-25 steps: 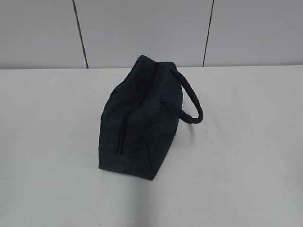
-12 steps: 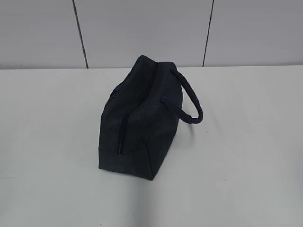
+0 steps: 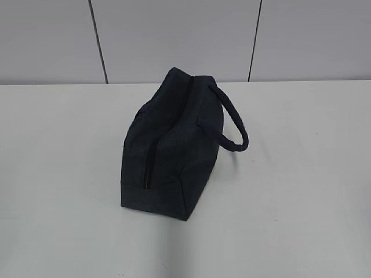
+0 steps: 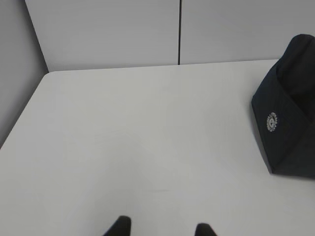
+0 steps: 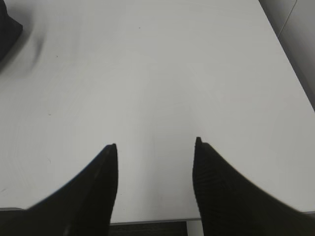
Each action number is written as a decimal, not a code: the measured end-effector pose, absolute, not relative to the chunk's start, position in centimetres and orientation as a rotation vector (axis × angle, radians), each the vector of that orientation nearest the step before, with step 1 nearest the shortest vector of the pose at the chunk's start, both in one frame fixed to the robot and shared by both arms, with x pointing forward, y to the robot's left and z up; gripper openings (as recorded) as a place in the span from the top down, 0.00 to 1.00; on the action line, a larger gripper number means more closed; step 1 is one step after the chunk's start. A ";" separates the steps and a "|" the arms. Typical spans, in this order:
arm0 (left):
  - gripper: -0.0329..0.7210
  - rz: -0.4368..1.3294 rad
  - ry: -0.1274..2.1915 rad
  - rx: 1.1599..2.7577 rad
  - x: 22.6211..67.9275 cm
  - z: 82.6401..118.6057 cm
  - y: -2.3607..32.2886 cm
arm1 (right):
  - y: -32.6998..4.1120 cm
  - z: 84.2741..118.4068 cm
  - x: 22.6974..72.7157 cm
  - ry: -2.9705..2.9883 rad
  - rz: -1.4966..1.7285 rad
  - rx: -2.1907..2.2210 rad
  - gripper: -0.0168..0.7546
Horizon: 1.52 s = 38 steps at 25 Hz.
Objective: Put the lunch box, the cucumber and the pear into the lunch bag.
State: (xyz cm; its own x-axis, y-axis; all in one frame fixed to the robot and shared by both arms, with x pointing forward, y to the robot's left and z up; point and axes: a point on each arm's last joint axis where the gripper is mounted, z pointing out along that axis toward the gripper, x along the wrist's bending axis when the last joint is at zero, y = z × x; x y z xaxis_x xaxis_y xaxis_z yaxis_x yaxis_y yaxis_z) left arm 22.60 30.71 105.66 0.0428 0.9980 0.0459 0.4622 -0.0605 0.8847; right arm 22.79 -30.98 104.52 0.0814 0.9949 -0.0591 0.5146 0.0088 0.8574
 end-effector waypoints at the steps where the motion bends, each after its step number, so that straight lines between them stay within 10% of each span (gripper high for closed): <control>1: 0.63 0.959 1.503 1.614 22.6 105.7 30.7 | -31.0 104.5 22.8 1.531 0.806 1.607 0.47; 38: 0.64 0.959 1.503 1.614 22.6 105.7 30.7 | -31.0 104.5 22.8 1.531 0.806 1.607 0.47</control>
State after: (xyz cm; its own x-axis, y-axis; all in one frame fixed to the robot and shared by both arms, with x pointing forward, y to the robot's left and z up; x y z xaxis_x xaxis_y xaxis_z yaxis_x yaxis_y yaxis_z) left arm 22.60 30.71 105.66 0.0428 0.9980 0.0459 0.4622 -0.0605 0.8847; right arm 22.79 -30.98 104.52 0.0814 0.9949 -0.0591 0.5146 0.0088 0.8574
